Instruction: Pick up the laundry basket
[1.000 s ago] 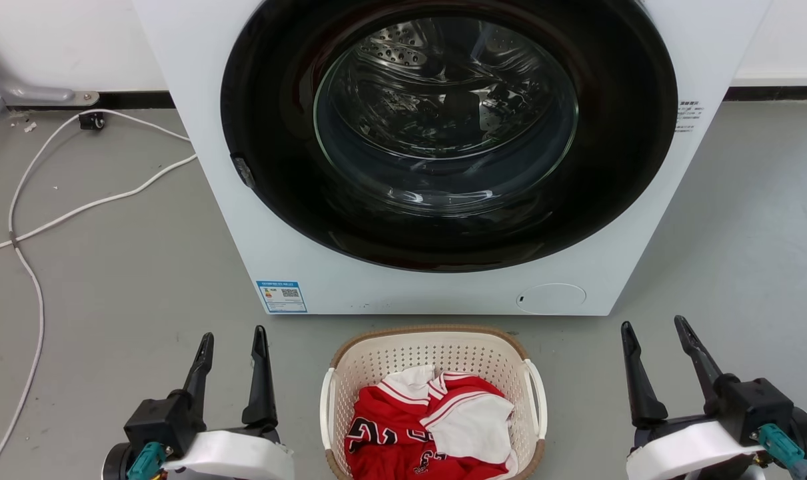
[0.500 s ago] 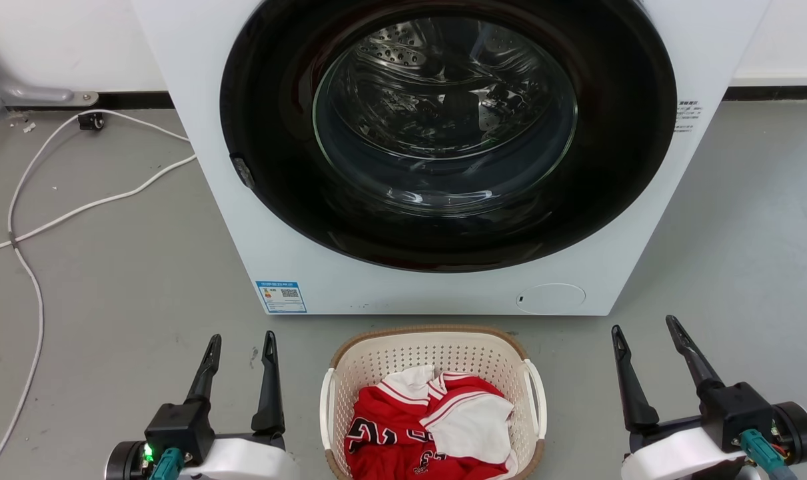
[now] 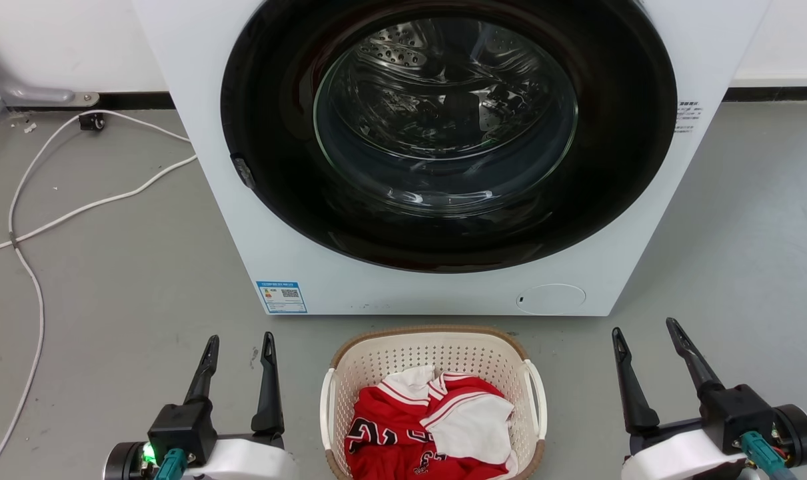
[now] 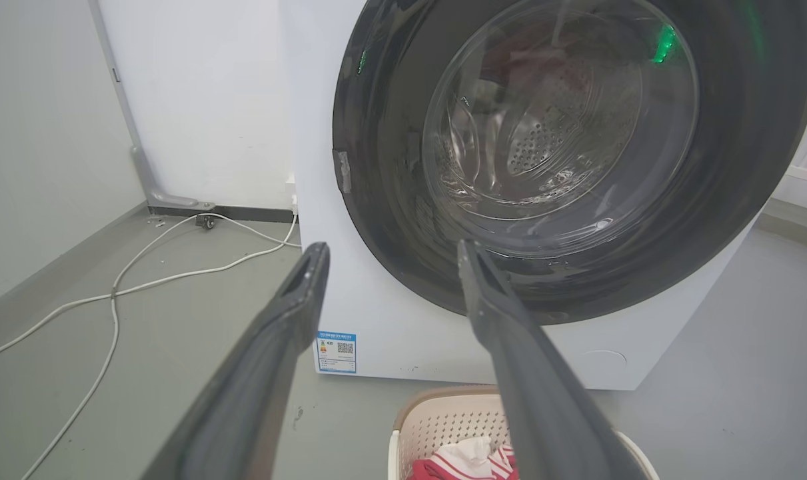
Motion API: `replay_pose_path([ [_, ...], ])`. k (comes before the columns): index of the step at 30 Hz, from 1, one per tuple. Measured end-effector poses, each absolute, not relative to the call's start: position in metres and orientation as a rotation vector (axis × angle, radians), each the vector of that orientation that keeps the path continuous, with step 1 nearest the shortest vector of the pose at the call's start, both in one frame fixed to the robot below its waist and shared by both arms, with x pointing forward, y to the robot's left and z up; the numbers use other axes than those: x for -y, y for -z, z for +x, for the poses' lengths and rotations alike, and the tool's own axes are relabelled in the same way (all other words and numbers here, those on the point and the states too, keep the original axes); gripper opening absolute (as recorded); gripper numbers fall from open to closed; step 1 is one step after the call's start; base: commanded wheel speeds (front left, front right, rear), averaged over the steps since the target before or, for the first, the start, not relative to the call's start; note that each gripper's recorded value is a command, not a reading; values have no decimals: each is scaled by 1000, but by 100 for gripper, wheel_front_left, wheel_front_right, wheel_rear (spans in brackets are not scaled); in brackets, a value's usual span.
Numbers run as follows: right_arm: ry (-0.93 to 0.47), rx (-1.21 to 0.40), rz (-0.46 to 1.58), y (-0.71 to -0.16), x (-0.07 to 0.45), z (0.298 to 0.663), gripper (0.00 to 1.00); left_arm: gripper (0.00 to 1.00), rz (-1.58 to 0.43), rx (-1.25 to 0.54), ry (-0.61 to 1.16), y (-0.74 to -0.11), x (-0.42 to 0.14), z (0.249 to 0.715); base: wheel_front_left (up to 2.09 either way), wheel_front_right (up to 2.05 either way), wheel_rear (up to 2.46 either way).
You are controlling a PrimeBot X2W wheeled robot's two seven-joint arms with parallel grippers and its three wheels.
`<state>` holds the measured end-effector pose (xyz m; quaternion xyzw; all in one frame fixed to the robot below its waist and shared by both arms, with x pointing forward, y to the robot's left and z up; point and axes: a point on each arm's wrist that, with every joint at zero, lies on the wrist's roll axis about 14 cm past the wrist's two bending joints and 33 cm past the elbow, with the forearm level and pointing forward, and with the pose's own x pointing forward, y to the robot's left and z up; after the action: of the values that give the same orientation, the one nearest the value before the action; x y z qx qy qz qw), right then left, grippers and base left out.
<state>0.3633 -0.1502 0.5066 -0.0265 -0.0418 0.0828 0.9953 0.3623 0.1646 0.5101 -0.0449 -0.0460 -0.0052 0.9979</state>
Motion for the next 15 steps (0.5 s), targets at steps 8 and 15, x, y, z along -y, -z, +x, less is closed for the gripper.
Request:
replay_pose_path([
  [8,-165,79,-53,-505,150,363,100,100,-76,92,7,-510,-165,363,0,0,0],
  [15,-163,73,-52,-503,151,364,100,100,-73,87,7,-508,-165,364,0,0,0],
])
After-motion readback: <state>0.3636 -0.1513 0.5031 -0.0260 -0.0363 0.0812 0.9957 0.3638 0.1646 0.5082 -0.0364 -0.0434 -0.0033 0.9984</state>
